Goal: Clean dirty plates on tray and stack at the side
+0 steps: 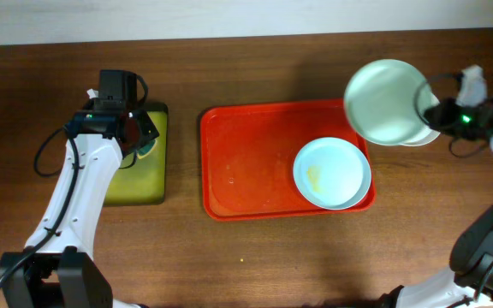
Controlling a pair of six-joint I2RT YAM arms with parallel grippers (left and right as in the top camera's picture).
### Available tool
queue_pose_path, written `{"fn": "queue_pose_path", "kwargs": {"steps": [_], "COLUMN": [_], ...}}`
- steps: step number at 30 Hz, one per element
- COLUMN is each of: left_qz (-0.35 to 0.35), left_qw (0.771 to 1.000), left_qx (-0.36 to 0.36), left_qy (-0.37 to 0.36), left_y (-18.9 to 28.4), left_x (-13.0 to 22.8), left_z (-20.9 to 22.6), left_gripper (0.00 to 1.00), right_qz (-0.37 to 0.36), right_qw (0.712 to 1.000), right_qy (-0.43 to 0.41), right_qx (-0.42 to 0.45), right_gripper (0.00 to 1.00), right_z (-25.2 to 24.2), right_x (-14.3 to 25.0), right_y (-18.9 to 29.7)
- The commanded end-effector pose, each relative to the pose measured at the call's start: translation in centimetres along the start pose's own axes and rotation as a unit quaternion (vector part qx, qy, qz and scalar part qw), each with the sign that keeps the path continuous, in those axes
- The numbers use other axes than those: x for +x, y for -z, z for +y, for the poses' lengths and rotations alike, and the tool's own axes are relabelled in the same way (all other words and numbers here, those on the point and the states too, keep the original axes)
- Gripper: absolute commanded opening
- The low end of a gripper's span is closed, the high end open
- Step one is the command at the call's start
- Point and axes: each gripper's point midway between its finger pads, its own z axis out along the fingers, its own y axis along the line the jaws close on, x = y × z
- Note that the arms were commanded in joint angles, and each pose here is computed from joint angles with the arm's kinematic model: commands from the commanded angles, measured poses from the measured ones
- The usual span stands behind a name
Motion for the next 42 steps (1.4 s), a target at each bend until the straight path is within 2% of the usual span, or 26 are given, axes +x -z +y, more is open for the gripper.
{"fn": "queue_pose_path", "kwargs": {"steps": [1, 3, 5, 7, 11, 12, 13, 14, 15, 16, 18, 20, 23, 25, 27, 29, 31, 32, 33, 37, 39, 42], "left_qz": [-0.010, -0.010, -0.010, -0.010, -0.010, -0.010, -0.010, -0.012, -0.015, -0.016, -0.016, -0.016, -0.016, -0.015, -0.014, -0.014, -0.014, -0.014, -0.014, -0.014, -0.014, -0.014], "left_qw": [1.000, 1.000, 1.000, 1.000, 1.000, 1.000, 1.000, 1.000, 1.000, 1.000, 1.000, 1.000, 1.000, 1.000, 1.000, 1.000, 1.000, 1.000, 1.000, 1.000, 1.000, 1.000], "left_qx": [0.003, 0.003, 0.003, 0.003, 0.003, 0.003, 0.003, 0.004, 0.006, 0.007, 0.006, 0.006, 0.006, 0.006, 0.006, 0.006, 0.006, 0.006, 0.006, 0.006, 0.006, 0.006], "left_qy": [-0.003, -0.003, -0.003, -0.003, -0.003, -0.003, -0.003, -0.002, -0.002, -0.002, -0.002, -0.002, -0.002, -0.002, -0.002, -0.002, -0.002, -0.002, -0.002, -0.002, -0.002, -0.002], "left_y": [0.6, 0.6, 0.6, 0.6, 0.6, 0.6, 0.6, 0.6, 0.6, 0.6, 0.6, 0.6, 0.6, 0.6, 0.6, 0.6, 0.6, 0.6, 0.6, 0.6, 0.6, 0.6], "left_x": [-0.4, -0.4, -0.4, -0.4, -0.4, -0.4, -0.5, -0.5, -0.7, -0.8, -0.7, -0.7, -0.7, -0.7, -0.7, -0.7, -0.7, -0.7, -0.7, -0.7, -0.7, -0.7], "left_z": [0.1, 0.1, 0.1, 0.1, 0.1, 0.1, 0.1, 0.0, -0.1, -0.1, -0.1, -0.1, -0.1, -0.1, -0.1, -0.1, -0.1, -0.1, -0.1, 0.0, 0.0, -0.1], "left_gripper": [0.00, 0.00, 0.00, 0.00, 0.00, 0.00, 0.00, 0.00, 0.00, 0.00, 0.00, 0.00, 0.00, 0.00, 0.00, 0.00, 0.00, 0.00, 0.00, 0.00, 0.00, 0.00], "right_qz": [-0.045, -0.060, -0.063, -0.067, -0.074, -0.071, -0.066, -0.065, -0.063, -0.059, -0.055, -0.065, -0.077, -0.056, -0.003, 0.068, 0.117, 0.147, 0.166, 0.232, 0.251, 0.265], "right_qw": [0.988, 0.983, 0.974, 0.976, 0.968, 0.968, 0.968, 0.970, 0.971, 0.974, 0.981, 0.983, 0.987, 0.987, 0.995, 0.996, 0.989, 0.985, 0.981, 0.964, 0.953, 0.949], "right_qy": [-0.149, -0.173, -0.196, -0.178, -0.208, -0.209, -0.209, -0.207, -0.205, -0.202, -0.184, -0.171, -0.143, -0.152, -0.096, -0.039, -0.017, -0.002, 0.009, 0.052, 0.067, 0.065], "right_qx": [0.008, 0.029, 0.099, 0.105, 0.117, 0.121, 0.119, 0.114, 0.104, 0.082, 0.020, 0.010, 0.012, 0.012, 0.013, 0.050, 0.084, 0.090, 0.095, 0.118, 0.157, 0.161], "right_gripper": [0.04, 0.04, 0.04, 0.04, 0.05, 0.15, 0.17, 0.27, 0.40, 0.60, 0.59, 0.58, 0.43, 0.43, 0.46, 0.51, 0.50, 0.44, 0.29, 0.34, 0.35, 0.36], "right_z": [-5.3, -7.5, -9.9, -9.5, -9.4, -9.6, -9.5, -9.2, -8.7, -7.8, -5.3, -3.7, -0.3, 2.2, 4.5, 5.1, 5.2, 5.6, 5.8, 6.1, 4.6, 4.1], "right_x": [-0.1, -0.2, 0.0, -0.5, -0.8, -0.6, -0.4, -0.4, -0.5, -0.5, -1.0, -1.8, -2.2, -0.4, 2.6, 5.8, 8.1, 9.5, 10.5, 13.6, 14.5, 15.2], "right_y": [0.6, 0.6, -0.3, -1.5, -4.3, -4.9, -5.3, -5.5, -5.7, -5.9, -5.5, -3.5, 2.0, 5.3, 6.1, 4.7, 2.7, 1.0, -0.2, -5.4, -6.6, -7.3]}}
